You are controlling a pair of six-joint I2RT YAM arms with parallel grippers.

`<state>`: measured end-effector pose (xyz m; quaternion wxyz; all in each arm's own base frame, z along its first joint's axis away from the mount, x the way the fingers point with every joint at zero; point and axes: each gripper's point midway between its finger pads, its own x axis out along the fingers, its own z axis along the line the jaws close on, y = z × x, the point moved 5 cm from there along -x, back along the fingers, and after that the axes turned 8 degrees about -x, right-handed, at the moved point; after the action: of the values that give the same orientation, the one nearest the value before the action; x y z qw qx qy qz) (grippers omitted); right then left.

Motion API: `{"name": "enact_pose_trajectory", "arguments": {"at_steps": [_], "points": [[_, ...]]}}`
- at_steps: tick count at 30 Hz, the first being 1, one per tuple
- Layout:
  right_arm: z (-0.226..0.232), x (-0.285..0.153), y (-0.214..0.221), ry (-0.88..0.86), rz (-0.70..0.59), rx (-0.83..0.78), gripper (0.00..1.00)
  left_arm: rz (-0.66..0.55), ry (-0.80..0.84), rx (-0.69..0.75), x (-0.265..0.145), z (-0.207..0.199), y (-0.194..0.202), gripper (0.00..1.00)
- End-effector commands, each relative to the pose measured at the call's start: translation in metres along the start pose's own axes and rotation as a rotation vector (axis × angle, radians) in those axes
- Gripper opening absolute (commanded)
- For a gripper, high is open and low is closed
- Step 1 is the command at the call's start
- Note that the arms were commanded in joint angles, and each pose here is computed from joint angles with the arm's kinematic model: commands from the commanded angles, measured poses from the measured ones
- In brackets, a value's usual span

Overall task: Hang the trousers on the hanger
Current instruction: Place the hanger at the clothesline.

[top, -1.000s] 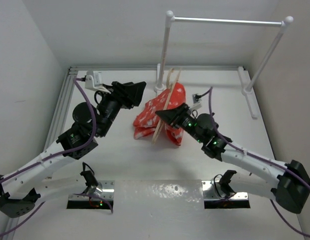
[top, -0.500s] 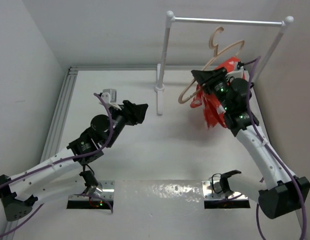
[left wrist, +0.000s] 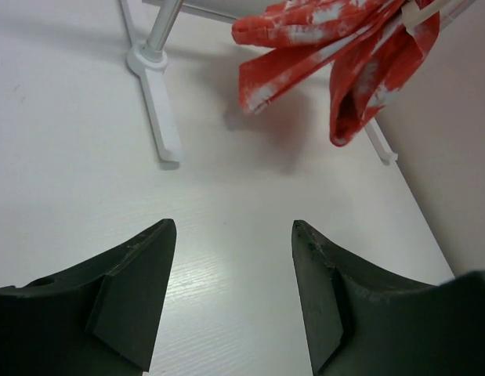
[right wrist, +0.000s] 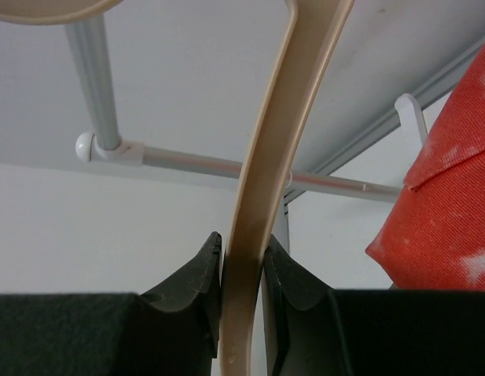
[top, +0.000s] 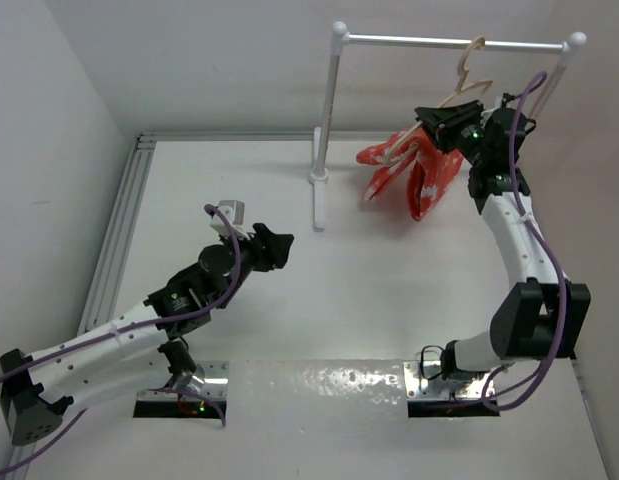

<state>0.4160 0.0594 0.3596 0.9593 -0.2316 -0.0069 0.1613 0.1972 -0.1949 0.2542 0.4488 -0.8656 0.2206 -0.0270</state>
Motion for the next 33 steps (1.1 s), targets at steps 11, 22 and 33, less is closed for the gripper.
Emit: {"name": "enact_pose_trajectory", "arguments": {"at_steps": [11,22,33], "points": [[0.077,-0.016,-0.076,-0.291,-0.106,-0.137,0.0,0.02,0.011,-0.005,0.006,-0.001,0.011,0.57],[0.023,-0.005,-0.081,-0.225,-0.093,-0.064,0.0,0.028,-0.003,-0.014,0.006,0.004,0.016,0.57],[-0.015,-0.009,-0.073,-0.165,-0.073,-0.038,0.07,0.032,-0.015,-0.013,0.007,0.008,0.019,0.56]]}}
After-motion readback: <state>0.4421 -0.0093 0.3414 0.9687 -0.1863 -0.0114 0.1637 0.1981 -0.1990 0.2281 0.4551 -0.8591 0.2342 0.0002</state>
